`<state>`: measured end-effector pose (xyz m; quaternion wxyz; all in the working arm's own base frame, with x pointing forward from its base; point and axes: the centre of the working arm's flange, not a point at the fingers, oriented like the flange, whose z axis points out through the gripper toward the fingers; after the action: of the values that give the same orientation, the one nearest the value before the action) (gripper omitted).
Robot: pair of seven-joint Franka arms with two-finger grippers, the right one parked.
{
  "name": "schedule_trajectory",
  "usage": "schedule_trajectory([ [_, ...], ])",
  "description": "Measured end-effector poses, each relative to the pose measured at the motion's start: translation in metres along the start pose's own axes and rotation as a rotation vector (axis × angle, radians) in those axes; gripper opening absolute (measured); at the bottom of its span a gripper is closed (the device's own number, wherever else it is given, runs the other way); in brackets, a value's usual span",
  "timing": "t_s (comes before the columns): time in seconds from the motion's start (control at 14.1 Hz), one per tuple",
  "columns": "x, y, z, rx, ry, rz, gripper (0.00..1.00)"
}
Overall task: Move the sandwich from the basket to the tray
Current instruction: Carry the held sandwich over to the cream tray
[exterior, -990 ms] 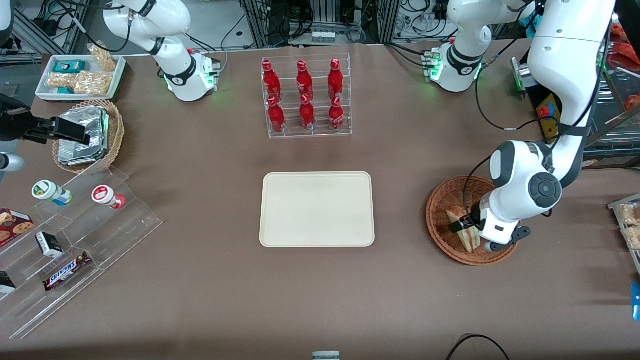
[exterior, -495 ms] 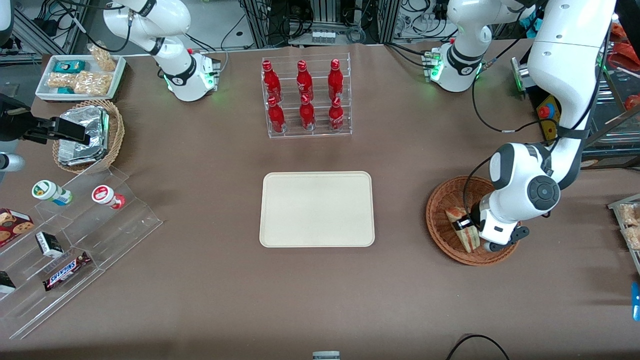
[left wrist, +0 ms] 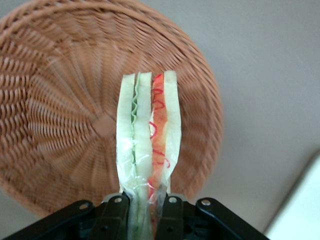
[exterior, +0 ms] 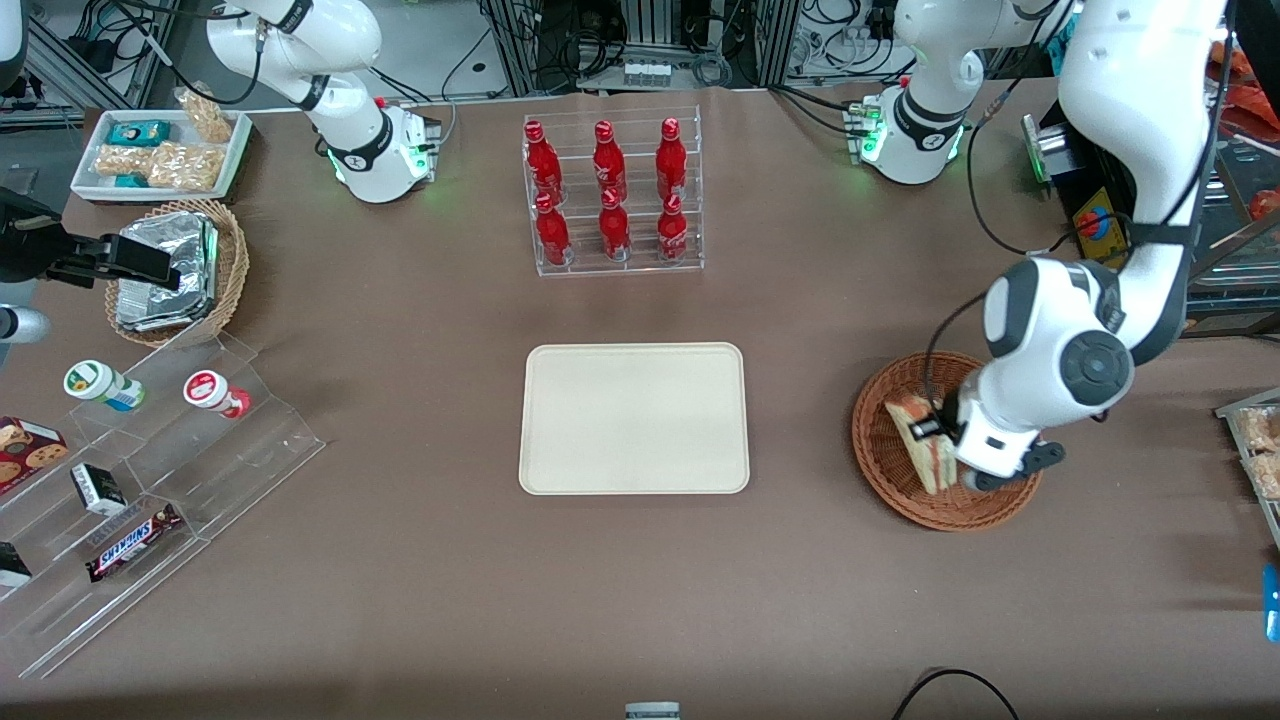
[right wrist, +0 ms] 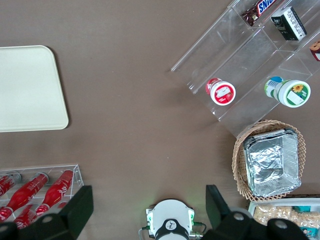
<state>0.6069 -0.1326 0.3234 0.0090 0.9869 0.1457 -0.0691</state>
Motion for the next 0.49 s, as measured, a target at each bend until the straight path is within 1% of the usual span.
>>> schedule_trajectory([
  [0.14, -0.038, 0.064, -0.015, 0.017, 0.001, 0.087, 0.17],
  [0.28, -0.081, 0.134, -0.011, 0.02, 0.01, 0.145, 0.17],
  [0.49, -0.128, 0.218, 0.023, 0.027, -0.01, 0.173, 0.17],
])
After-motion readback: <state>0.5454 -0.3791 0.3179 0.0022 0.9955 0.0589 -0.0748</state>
